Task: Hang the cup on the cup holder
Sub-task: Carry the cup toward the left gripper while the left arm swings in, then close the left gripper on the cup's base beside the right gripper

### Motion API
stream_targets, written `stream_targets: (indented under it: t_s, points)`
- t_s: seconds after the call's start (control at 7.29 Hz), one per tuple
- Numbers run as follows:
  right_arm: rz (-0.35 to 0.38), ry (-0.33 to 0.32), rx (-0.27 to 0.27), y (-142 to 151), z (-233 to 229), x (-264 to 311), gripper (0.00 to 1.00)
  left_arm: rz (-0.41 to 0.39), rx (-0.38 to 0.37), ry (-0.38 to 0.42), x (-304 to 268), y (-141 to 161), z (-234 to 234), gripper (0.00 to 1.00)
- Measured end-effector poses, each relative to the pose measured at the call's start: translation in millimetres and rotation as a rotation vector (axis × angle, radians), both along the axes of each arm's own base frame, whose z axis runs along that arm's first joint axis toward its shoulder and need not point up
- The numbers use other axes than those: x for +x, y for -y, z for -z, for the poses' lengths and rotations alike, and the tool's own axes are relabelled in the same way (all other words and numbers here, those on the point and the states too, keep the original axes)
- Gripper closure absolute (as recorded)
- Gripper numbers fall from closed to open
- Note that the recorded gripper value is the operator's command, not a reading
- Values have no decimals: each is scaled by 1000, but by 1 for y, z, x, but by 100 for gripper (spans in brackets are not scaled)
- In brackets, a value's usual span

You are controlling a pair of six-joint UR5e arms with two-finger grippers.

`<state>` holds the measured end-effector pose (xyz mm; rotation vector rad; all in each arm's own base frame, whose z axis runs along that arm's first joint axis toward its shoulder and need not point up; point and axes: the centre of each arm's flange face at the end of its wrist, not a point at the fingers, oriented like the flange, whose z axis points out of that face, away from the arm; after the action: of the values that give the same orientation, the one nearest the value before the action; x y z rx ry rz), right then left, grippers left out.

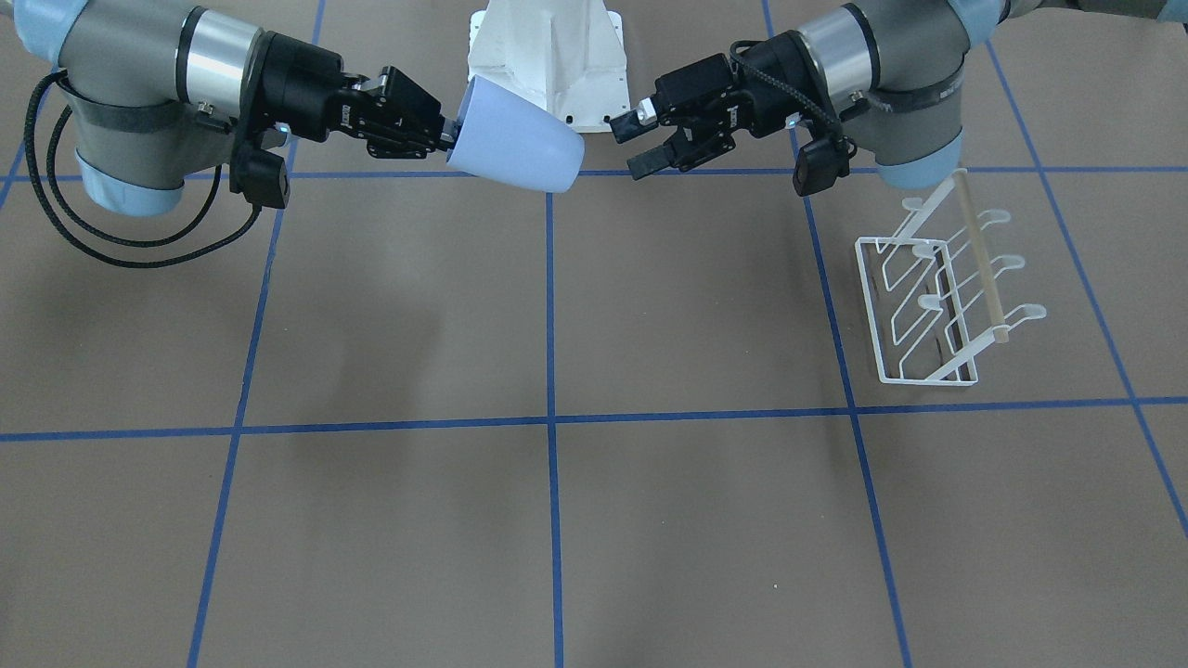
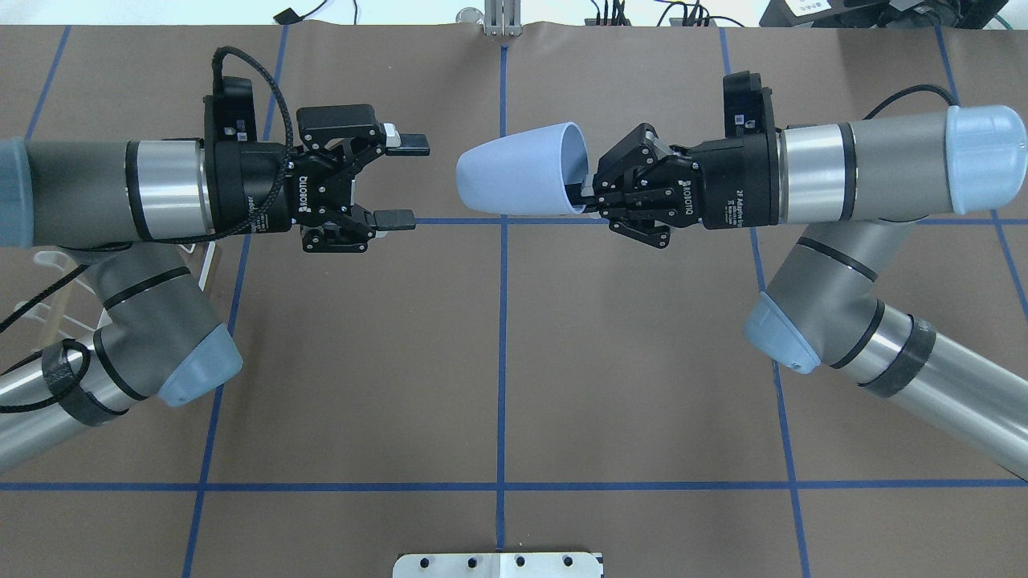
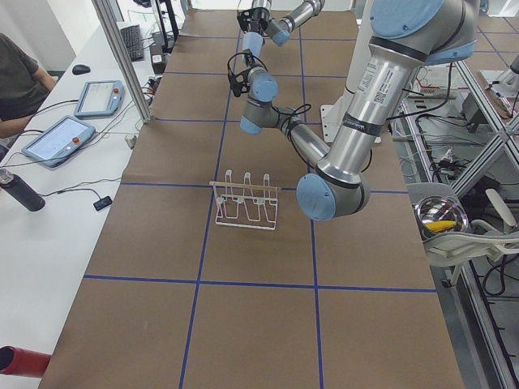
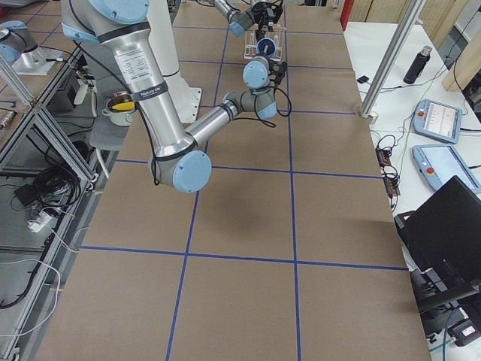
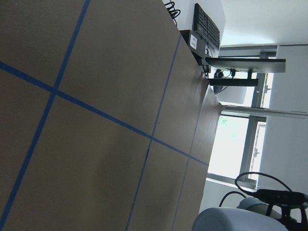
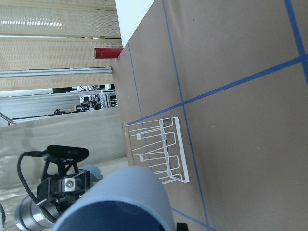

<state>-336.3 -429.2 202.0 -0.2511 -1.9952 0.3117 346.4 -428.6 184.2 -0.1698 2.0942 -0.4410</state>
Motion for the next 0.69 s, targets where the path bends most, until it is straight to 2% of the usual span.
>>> stream_targets:
  t_s: [0.14, 0.41, 0.69]
  points:
    - [35, 65, -40, -3, -4, 1, 100, -2, -18, -84, -5, -3, 5, 1]
    - [91, 185, -78, -3, -24, 2, 100, -17, -63, -231, -4, -11, 4, 1]
    - [138, 249, -90, -5, -17, 0, 100, -31, -81, -273, 4, -17, 0, 1]
